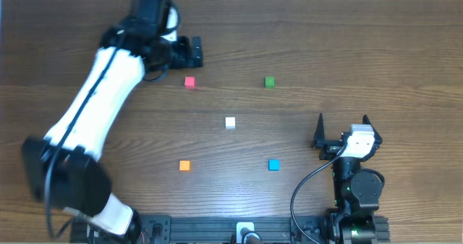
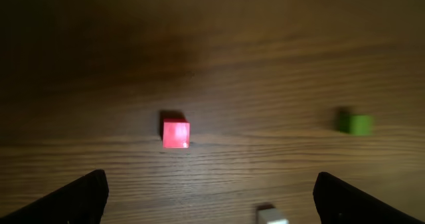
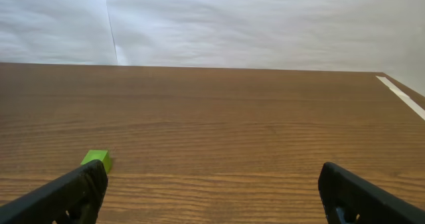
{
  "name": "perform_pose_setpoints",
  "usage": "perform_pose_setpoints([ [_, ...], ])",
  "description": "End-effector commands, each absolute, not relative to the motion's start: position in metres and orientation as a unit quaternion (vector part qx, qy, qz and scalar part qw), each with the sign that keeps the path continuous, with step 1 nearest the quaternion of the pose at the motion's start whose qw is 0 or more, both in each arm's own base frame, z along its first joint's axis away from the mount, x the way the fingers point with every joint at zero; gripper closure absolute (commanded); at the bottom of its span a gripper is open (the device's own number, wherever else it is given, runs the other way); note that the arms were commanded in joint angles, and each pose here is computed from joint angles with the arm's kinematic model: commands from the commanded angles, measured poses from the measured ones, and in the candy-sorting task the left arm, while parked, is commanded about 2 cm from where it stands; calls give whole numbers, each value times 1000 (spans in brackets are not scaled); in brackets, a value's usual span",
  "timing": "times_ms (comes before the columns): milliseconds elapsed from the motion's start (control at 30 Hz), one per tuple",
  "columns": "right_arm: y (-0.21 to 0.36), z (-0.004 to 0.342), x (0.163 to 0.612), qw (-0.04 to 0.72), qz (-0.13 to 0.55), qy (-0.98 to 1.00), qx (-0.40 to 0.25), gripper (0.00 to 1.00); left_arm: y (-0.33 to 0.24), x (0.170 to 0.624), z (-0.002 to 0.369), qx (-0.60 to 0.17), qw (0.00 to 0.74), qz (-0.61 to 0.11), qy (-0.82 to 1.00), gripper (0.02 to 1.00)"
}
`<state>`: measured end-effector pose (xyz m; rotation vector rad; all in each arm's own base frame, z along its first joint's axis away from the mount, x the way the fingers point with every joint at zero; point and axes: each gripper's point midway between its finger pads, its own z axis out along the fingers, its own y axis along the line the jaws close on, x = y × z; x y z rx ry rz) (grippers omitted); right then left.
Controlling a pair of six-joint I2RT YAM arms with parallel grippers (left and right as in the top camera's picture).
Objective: Stack Cubes
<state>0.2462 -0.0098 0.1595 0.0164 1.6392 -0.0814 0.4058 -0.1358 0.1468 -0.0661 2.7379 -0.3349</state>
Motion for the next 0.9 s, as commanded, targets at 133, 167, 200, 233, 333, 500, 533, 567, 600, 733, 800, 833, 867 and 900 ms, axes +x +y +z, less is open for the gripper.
perform_pose_setpoints([
  [133, -10, 158, 246, 682, -37, 731, 5, 7, -132, 406, 69, -52, 104, -66, 991, 29],
  [167, -10, 158, 246, 682, -37, 731, 5, 9, -133, 406, 61, -49, 99, -57, 992, 31],
  [200, -10, 158, 246, 682, -37, 731, 5, 9, -134, 406, 55, -46, 95, -49, 993, 40],
  [233, -10, 158, 246, 682, -37, 731, 5, 9, -135, 406, 49, -42, 92, -44, 994, 47],
  [333, -10, 158, 246, 682, -37, 731, 5, 9, -136, 406, 34, -33, 87, -23, 995, 82],
  [500, -10, 158, 246, 682, -37, 731, 5, 7, -144, 409, 19, 2, 89, -15, 996, 112],
  [533, -10, 158, 246, 682, -37, 731, 5, 7, -144, 409, 17, 2, 87, -14, 996, 117],
  [567, -10, 158, 246, 682, -37, 731, 5, 7, -143, 409, 16, 2, 85, -12, 996, 123],
  [600, -10, 158, 246, 682, -37, 731, 5, 9, -142, 409, 14, 1, 83, -11, 997, 123],
  [733, -10, 158, 246, 682, -37, 731, 5, 9, -138, 408, 7, 0, 78, 1, 997, 163],
  [800, -10, 158, 246, 682, -37, 731, 5, 9, -138, 408, 7, 0, 78, 1, 997, 185],
  [833, -10, 158, 246, 682, -37, 731, 5, 7, -137, 408, 7, -1, 78, 1, 997, 198],
  [867, -10, 158, 246, 682, -37, 731, 5, 9, -137, 409, 7, -2, 78, 1, 997, 215],
  [900, -10, 158, 246, 682, -37, 731, 5, 9, -136, 409, 7, -2, 78, 1, 997, 233],
])
